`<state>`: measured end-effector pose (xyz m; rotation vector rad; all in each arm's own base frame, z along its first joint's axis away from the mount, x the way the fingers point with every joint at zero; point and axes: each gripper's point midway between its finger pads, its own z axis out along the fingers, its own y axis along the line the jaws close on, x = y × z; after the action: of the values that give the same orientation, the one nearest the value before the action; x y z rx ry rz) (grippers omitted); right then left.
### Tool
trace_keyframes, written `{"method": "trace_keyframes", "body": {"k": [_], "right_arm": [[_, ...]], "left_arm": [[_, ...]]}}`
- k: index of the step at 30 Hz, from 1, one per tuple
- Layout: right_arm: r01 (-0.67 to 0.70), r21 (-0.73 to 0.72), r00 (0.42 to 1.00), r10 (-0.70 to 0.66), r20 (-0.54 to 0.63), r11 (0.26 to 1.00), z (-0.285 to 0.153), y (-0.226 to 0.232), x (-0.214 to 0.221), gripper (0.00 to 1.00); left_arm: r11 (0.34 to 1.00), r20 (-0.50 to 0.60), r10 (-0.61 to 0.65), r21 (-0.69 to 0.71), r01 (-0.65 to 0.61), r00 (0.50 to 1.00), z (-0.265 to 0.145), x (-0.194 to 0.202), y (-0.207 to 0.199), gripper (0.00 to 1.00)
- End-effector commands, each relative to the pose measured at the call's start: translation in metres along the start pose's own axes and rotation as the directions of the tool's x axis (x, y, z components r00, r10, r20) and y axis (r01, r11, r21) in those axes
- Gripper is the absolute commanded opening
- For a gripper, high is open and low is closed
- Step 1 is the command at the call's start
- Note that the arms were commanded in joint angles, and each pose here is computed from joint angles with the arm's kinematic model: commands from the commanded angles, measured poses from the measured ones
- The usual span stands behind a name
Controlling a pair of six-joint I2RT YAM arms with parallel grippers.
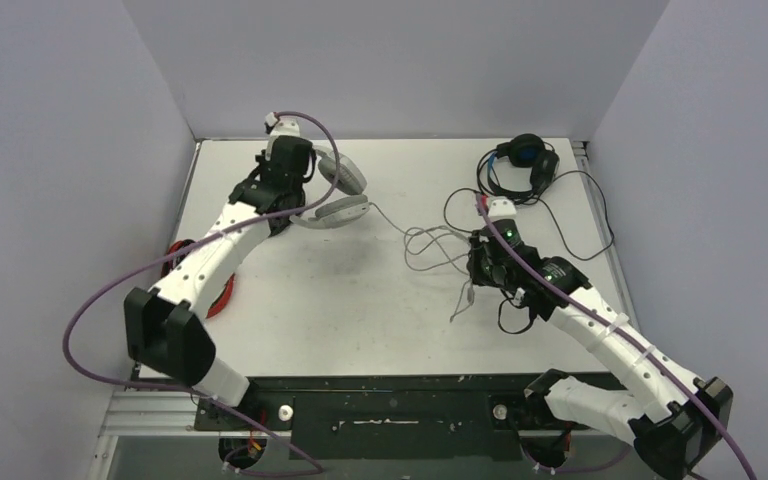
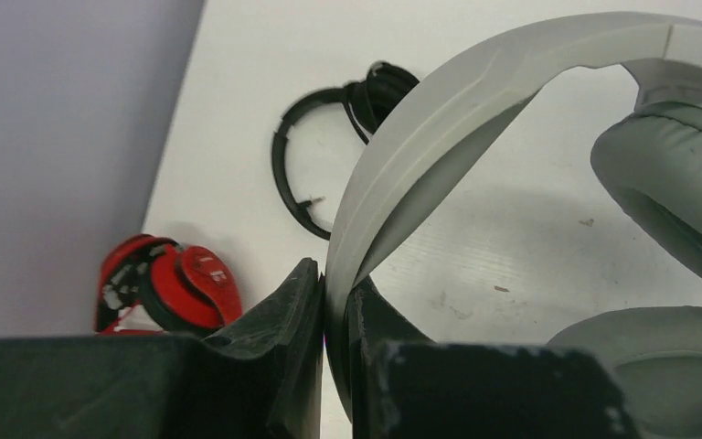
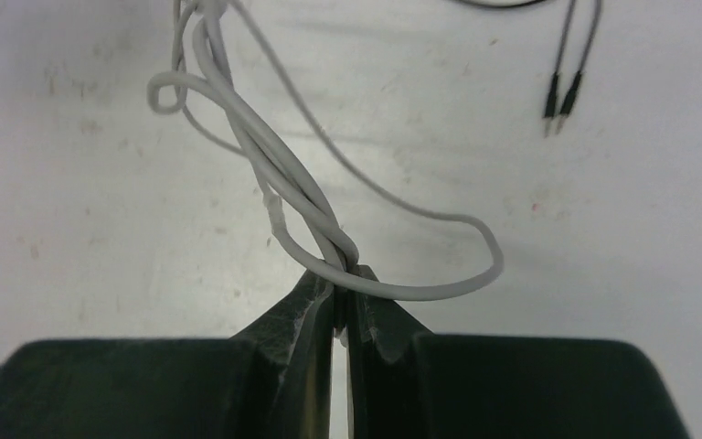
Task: Wrap the headphones
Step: Place the headphones at the center of the board.
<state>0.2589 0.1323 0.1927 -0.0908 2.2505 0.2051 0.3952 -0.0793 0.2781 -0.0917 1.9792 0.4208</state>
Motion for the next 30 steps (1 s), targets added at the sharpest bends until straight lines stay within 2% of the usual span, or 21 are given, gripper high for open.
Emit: {"method": "trace_keyframes", "body": {"k": [1, 4, 9, 10, 12, 14, 18, 22, 24, 27, 30], "right_arm": [[0.071, -0.154, 0.965, -0.107, -0.24, 0.986, -0.014, 0.036, 0.056, 0.0], [0.099, -0.27, 0.921, -0.191, -0.34, 0.958, -0.025, 0.056, 0.086, 0.0], [0.078, -0.364, 0.854, -0.25, -0.456, 0.928, -0.03, 0.066, 0.125, 0.14], [0.068, -0.379, 0.849, -0.253, -0.464, 0.923, -0.031, 0.069, 0.13, 0.2], [0.041, -0.427, 0.835, -0.266, -0.482, 0.903, -0.035, 0.076, 0.138, 0.46], [0.024, -0.451, 0.845, -0.26, -0.468, 0.892, -0.039, 0.08, 0.136, 0.53], [0.024, -0.414, 0.895, -0.204, -0.397, 0.91, -0.033, 0.075, 0.119, 0.46], [0.031, -0.277, 0.931, -0.128, -0.341, 0.96, -0.004, 0.062, 0.108, 0.5], [0.008, -0.215, 0.957, -0.07, -0.283, 0.976, 0.016, 0.056, 0.096, 0.48], [-0.06, -0.166, 0.97, 0.018, -0.243, 0.984, 0.05, 0.045, 0.078, 0.46], [-0.074, -0.127, 0.975, 0.045, -0.219, 0.989, 0.081, 0.03, 0.062, 0.44]], "left_arm": [[0.929, -0.213, -0.221, 0.251, 0.272, 0.952, 0.024, 0.003, -0.06, 0.07], [0.921, -0.278, -0.217, 0.258, 0.291, 0.936, 0.052, 0.015, -0.085, 0.07], [0.927, -0.35, -0.215, 0.22, 0.304, 0.911, 0.11, 0.029, -0.111, 0.07], [0.927, -0.362, -0.218, 0.212, 0.308, 0.906, 0.12, 0.03, -0.112, 0.07], [0.931, -0.38, -0.215, 0.199, 0.306, 0.9, 0.137, 0.033, -0.114, 0.07], [0.943, -0.378, -0.203, 0.173, 0.284, 0.903, 0.151, 0.035, -0.113, 0.08], [0.956, -0.391, -0.166, 0.159, 0.245, 0.905, 0.169, 0.041, -0.114, 0.09], [0.968, -0.395, -0.14, 0.136, 0.209, 0.908, 0.182, 0.051, -0.111, 0.15], [0.97, -0.408, -0.135, 0.131, 0.205, 0.903, 0.187, 0.055, -0.108, 0.24], [0.974, -0.419, -0.117, 0.127, 0.186, 0.9, 0.184, 0.057, -0.105, 0.32], [0.976, -0.396, -0.098, 0.143, 0.166, 0.913, 0.17, 0.047, -0.105, 0.44]]}}
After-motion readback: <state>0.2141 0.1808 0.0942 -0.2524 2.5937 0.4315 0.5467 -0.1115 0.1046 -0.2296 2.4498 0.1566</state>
